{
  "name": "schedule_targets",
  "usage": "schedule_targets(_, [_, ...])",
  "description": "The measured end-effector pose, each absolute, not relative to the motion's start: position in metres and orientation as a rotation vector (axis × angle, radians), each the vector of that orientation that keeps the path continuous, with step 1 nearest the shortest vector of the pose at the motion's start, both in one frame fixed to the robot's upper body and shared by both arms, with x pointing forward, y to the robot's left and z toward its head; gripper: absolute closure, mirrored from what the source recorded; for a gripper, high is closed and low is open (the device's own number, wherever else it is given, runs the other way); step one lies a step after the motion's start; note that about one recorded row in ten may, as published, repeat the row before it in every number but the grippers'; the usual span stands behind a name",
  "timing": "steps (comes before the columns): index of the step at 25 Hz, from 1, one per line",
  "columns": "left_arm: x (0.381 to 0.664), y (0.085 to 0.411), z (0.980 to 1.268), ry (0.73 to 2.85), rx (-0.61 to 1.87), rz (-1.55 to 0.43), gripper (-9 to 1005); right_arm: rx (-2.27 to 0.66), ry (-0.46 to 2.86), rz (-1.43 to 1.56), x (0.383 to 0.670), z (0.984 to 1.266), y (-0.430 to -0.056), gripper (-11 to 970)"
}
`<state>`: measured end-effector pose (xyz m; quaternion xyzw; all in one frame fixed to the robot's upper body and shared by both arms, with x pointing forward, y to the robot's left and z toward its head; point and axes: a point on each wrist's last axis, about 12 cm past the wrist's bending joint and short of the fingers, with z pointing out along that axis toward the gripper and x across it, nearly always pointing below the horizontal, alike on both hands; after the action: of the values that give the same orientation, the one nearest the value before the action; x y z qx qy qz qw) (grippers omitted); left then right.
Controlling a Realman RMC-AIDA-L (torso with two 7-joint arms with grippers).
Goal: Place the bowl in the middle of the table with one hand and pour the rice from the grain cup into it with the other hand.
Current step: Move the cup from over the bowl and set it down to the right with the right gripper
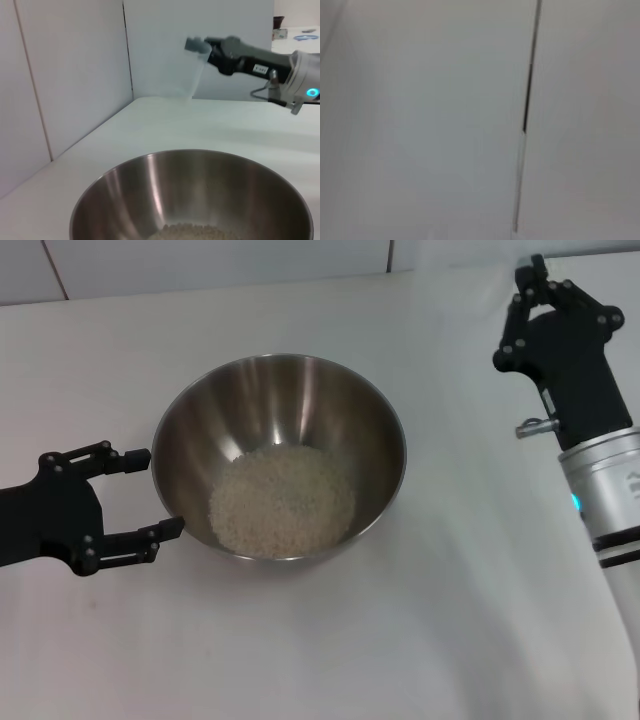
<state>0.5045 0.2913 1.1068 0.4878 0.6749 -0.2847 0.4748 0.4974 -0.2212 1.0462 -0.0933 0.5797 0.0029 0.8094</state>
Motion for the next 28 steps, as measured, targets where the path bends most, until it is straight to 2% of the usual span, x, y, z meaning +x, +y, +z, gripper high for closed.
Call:
schedule_targets(9, [0.504, 0.291, 1.106, 1.653, 1.192, -0.699, 183, -0.153, 1.444, 0.098, 0.513, 1.022, -0.252, 950])
schedule_targets(17, [0.504, 0.291, 1.105, 1.656, 1.19, -0.703, 183, -0.214, 1.6, 0.124, 0.532, 1.01, -0.25, 951])
schedule_targets(28, [0.506, 0.29, 1.106, 1.653, 1.192, -0.702, 183, -0.306, 1.663, 0.136, 0.538, 1.005, -0.242, 951])
